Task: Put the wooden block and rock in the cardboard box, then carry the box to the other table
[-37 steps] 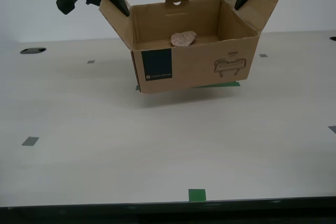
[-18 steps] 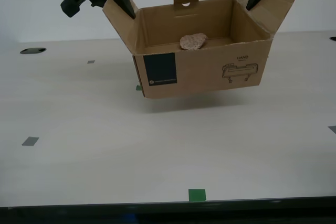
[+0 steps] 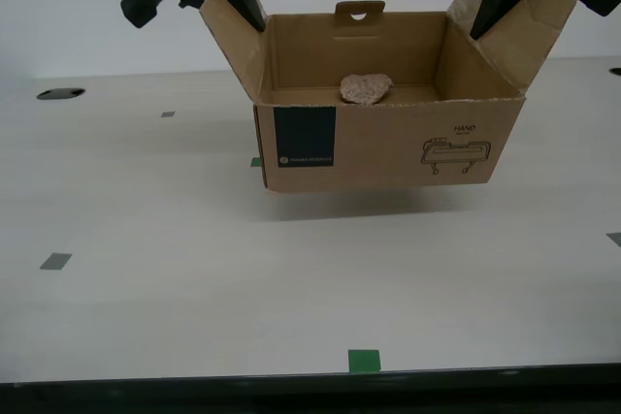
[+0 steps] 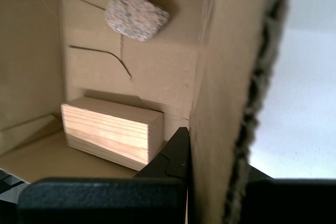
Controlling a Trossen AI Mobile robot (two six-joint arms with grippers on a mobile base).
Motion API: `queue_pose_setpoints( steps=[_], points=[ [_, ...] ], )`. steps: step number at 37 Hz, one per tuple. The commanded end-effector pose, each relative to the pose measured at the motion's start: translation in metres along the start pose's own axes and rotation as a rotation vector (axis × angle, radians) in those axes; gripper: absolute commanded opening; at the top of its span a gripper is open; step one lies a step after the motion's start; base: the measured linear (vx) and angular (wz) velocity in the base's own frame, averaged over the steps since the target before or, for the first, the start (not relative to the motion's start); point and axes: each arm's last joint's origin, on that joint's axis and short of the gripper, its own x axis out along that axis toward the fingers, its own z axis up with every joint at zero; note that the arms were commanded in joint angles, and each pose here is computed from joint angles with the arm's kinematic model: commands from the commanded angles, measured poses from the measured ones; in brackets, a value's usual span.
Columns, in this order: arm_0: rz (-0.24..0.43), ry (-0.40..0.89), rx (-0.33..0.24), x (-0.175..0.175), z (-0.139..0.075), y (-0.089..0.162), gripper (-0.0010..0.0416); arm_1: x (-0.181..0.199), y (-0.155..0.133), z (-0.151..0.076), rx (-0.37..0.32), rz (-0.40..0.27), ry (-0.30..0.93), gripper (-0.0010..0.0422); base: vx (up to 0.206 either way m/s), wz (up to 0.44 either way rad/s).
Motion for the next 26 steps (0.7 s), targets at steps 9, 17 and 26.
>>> queue_pose_setpoints(
  steps=[9,17,26],
  points=[
    [0.025,-0.014,-0.01,-0.003,-0.019,0.0,-0.0001,-0.008,0.002,-0.012,0.0,0.021,-0.027,-0.0001,0.0,0.0],
    [0.028,-0.033,-0.015,-0.008,-0.036,-0.001,-0.0001,-0.01,0.01,-0.031,0.09,0.02,-0.024,-0.0001,0.0,0.0],
    [0.032,-0.053,-0.021,-0.012,-0.045,0.0,-0.0001,-0.015,0.014,-0.041,0.103,0.01,-0.061,-0.0001,0.0,0.0]
  ],
)
